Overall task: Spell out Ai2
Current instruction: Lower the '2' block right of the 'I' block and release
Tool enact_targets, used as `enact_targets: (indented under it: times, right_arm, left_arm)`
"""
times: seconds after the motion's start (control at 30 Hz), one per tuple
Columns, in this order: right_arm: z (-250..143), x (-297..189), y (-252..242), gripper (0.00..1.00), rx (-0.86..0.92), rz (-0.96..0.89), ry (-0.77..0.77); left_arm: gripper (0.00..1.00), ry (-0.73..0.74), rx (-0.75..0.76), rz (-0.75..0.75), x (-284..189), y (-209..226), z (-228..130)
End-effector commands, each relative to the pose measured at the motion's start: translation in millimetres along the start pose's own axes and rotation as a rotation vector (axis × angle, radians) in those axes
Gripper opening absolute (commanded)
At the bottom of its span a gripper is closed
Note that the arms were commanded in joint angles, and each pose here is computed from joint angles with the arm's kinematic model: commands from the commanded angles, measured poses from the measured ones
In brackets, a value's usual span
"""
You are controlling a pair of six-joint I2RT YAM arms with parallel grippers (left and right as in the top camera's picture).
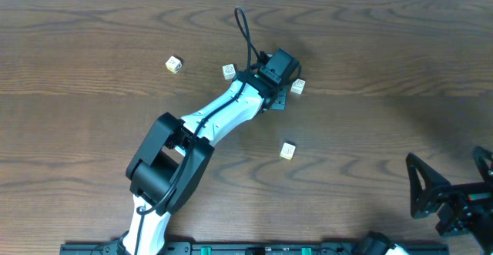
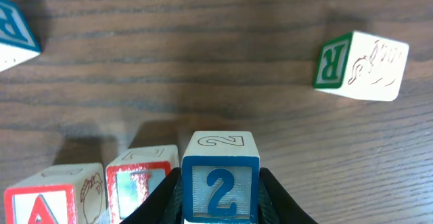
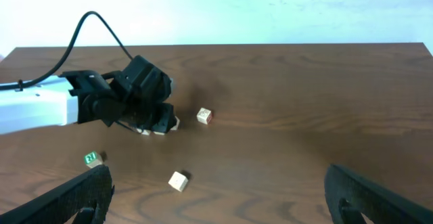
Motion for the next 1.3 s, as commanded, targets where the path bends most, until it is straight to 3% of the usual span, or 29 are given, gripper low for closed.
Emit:
enact_targets:
  times: [0.0,1.27]
  right_arm:
    - [2.8,-3.1,-3.6,0.99,0.035,-0.022,-0.028]
    - [2.8,-3.0,-3.6,0.99,0.042,-0.022,-0.027]
  left_arm:
    - [0.06,0.025,-0.020,0.010,9.1,1.4,-4.7]
    - [0.06,0.058,-0.023,-0.003,20.4,-7.3,-13.8]
Point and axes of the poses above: each gripper's point midway between its finger pads, its own x axis out along the fingers, its own y axis along the line the jaws close on, z = x × y, the point moved 9 cm from there along -x, back along the fingers, and after that the axes turned 8 degrees about x, right-handed, at the moved point
